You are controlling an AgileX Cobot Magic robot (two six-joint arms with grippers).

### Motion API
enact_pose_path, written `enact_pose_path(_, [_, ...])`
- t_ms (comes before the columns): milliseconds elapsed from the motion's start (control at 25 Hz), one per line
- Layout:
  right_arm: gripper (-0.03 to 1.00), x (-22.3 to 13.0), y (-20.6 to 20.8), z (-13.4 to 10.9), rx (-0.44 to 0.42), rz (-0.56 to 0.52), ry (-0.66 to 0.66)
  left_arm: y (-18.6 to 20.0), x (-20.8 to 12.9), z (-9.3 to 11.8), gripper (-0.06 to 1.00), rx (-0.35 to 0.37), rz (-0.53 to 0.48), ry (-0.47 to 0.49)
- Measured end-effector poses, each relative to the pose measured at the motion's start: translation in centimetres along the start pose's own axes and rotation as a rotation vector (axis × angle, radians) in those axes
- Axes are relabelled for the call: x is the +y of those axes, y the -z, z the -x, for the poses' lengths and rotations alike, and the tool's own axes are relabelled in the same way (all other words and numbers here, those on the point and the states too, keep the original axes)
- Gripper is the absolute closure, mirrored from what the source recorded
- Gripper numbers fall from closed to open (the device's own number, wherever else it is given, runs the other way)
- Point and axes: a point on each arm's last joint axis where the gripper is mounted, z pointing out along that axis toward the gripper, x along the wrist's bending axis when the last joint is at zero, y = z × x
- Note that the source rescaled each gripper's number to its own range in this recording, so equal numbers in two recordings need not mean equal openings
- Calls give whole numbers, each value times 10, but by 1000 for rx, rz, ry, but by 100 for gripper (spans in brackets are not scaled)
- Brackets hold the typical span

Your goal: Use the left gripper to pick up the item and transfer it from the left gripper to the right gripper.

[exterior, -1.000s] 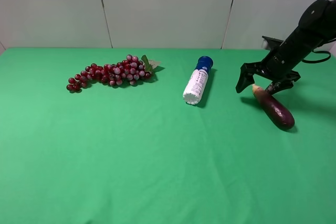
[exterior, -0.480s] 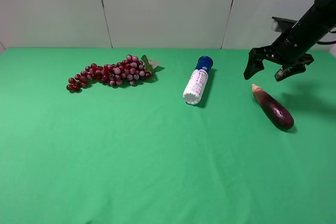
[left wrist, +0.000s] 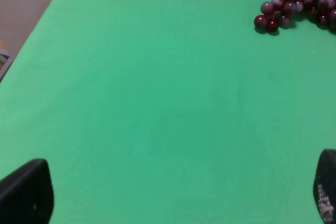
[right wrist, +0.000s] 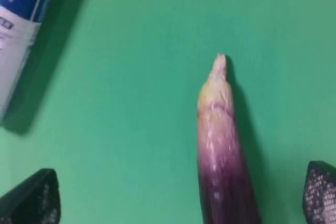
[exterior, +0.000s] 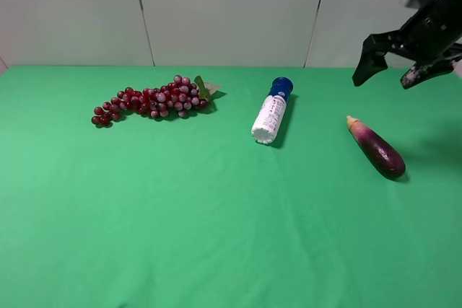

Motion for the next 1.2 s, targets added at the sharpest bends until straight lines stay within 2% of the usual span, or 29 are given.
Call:
enact_pose_path(280, [-3,-16,42,-9,-16,9,6,0,0,0,-5,0,0,0])
enact_pose_path(640, [-3,-71,86,-22,-52,49,16,0,0,0,-5,0,0,0])
enact_pose_path(960, [-3,-137,134,-36,-117,199,57,0,0,0,-5,2,0,-1])
enact_pose_path(1200, [-3,-192,167,-49,-151,380,85,0,0,0,-5,2,0,-1])
